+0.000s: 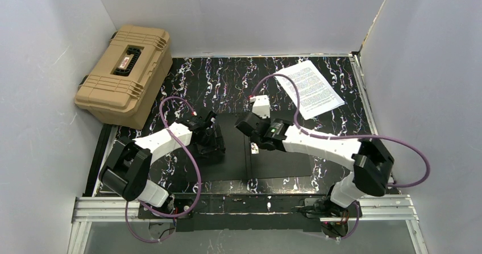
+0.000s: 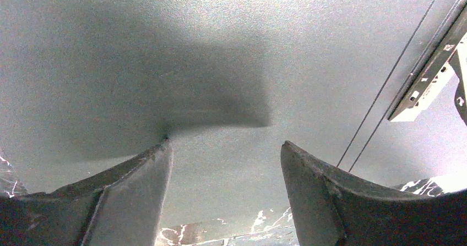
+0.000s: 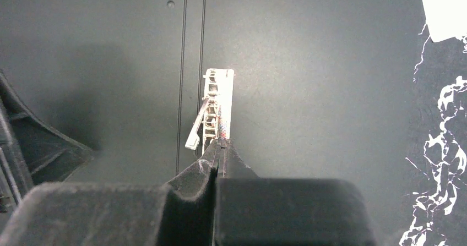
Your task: Put the files into the folder
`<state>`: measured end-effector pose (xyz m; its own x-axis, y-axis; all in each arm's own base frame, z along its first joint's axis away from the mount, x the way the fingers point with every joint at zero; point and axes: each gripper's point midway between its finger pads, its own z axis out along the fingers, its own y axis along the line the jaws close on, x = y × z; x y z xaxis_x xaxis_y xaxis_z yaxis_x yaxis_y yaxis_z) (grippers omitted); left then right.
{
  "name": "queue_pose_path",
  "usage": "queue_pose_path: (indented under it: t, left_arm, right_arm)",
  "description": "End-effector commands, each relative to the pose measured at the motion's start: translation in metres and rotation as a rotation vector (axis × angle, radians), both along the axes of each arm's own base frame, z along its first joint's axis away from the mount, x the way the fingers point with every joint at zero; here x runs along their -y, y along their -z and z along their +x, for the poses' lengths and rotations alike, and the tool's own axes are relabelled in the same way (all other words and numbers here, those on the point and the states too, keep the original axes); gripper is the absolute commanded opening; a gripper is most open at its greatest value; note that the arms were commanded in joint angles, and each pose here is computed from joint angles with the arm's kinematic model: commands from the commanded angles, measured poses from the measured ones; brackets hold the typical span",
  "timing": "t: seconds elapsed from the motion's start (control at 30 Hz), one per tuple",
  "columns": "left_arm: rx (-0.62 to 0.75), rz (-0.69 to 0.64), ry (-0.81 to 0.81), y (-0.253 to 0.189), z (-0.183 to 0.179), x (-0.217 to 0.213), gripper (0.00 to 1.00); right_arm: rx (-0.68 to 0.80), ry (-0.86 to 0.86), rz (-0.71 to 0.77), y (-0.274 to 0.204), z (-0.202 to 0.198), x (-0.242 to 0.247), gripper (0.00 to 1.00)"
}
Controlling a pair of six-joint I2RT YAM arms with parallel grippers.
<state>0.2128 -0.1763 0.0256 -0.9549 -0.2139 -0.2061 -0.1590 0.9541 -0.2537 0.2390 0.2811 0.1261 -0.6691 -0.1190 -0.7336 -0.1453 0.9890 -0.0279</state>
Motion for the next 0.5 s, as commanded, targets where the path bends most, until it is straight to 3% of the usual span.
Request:
queue_pose_path:
  t: [0.0, 0.47]
  left_arm:
    - [-0.062, 0.050, 0.006, 0.013, -0.020, -0.014, 0.70]
    - [-0.056, 0.046, 0.015, 0.013, -0.022, -0.015, 0.70]
  right_arm:
    - [-0.030, 0.004, 0.090, -0.006, -0.002, 0.010, 0.01]
    - [-0.347, -0.018, 0.463, 0.049, -0.028, -0.001, 0.01]
